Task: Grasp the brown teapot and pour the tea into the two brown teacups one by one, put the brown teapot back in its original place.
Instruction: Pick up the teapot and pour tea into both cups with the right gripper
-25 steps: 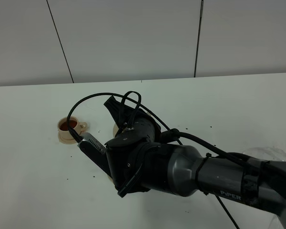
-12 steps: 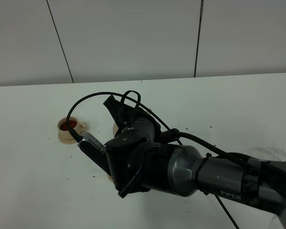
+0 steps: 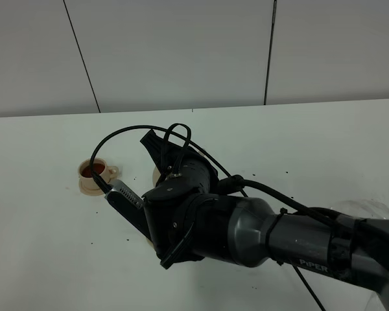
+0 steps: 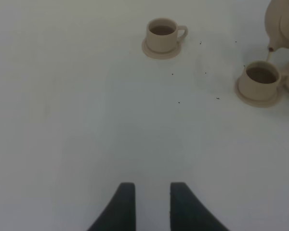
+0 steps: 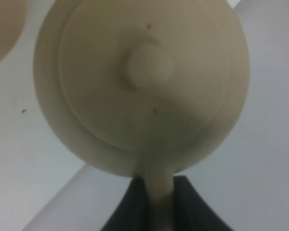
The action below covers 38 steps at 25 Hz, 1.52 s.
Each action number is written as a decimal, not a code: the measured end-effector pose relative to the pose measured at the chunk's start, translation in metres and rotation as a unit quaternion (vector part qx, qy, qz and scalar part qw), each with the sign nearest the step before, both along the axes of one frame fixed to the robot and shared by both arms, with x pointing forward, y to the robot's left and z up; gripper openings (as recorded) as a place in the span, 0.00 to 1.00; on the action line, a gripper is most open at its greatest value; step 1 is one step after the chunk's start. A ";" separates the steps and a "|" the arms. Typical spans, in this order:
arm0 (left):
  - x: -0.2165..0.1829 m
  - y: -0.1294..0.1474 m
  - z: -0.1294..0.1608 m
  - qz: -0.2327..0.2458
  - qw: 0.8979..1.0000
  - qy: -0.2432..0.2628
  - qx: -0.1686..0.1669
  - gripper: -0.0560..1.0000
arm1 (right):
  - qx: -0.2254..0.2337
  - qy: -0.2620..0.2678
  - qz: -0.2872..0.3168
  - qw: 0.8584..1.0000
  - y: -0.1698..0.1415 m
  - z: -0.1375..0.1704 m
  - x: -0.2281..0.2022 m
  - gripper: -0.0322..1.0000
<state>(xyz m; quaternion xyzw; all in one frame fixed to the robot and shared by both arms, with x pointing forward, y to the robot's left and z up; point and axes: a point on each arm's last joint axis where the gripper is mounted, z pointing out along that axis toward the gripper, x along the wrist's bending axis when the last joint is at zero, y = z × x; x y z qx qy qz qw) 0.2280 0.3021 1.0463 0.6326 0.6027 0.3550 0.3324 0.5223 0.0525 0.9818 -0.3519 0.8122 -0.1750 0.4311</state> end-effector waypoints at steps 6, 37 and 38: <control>0.000 0.000 0.000 0.000 1.000 0.000 0.000 0.29 | 0.016 0.014 -0.012 1.000 0.000 -0.002 -0.002 0.12; 0.000 0.000 0.000 0.000 1.000 0.000 0.000 0.29 | 0.109 0.069 -0.084 0.988 -0.005 -0.009 0.002 0.12; 0.000 0.000 0.000 0.000 1.000 0.000 0.000 0.29 | 0.113 0.074 -0.090 0.987 -0.007 -0.010 0.003 0.12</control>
